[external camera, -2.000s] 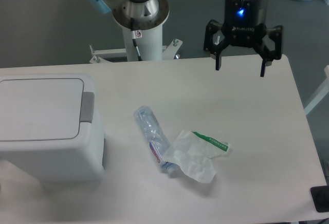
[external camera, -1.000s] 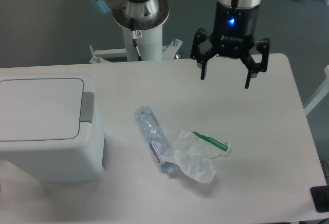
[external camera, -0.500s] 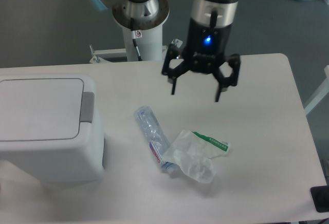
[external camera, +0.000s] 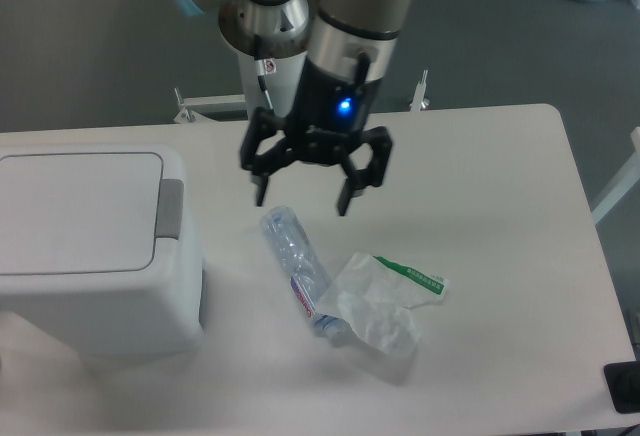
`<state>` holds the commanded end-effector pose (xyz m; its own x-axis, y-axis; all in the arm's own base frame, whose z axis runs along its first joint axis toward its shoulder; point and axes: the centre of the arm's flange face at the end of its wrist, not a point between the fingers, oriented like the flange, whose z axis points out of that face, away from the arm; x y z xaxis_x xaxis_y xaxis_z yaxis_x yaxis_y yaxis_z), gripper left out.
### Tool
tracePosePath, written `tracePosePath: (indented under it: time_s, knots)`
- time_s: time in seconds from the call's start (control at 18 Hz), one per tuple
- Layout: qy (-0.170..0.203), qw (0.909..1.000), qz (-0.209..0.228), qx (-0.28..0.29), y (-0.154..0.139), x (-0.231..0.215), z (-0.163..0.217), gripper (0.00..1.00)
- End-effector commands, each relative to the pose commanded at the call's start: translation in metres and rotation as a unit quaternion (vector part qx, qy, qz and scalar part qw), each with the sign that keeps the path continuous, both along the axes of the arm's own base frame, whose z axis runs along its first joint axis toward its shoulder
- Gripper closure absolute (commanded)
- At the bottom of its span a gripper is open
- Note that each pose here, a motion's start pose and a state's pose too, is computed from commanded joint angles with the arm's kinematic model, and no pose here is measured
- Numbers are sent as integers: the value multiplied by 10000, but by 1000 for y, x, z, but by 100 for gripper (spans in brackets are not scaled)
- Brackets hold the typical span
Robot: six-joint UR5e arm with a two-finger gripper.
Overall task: Open the trash can
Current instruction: 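Move the open gripper toward the white trash can's lid edge, then lower the gripper onto the lid edge and hook under it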
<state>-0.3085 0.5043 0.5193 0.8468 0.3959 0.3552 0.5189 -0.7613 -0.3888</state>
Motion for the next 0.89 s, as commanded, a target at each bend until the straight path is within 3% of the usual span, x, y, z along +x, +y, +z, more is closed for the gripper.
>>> tracePosePath:
  time_s: [0.39, 0.89]
  knots:
    - [-94, 9997, -212, -97, 10, 23, -14, 0]
    - [78, 9995, -310, 52, 18, 33, -30, 0]
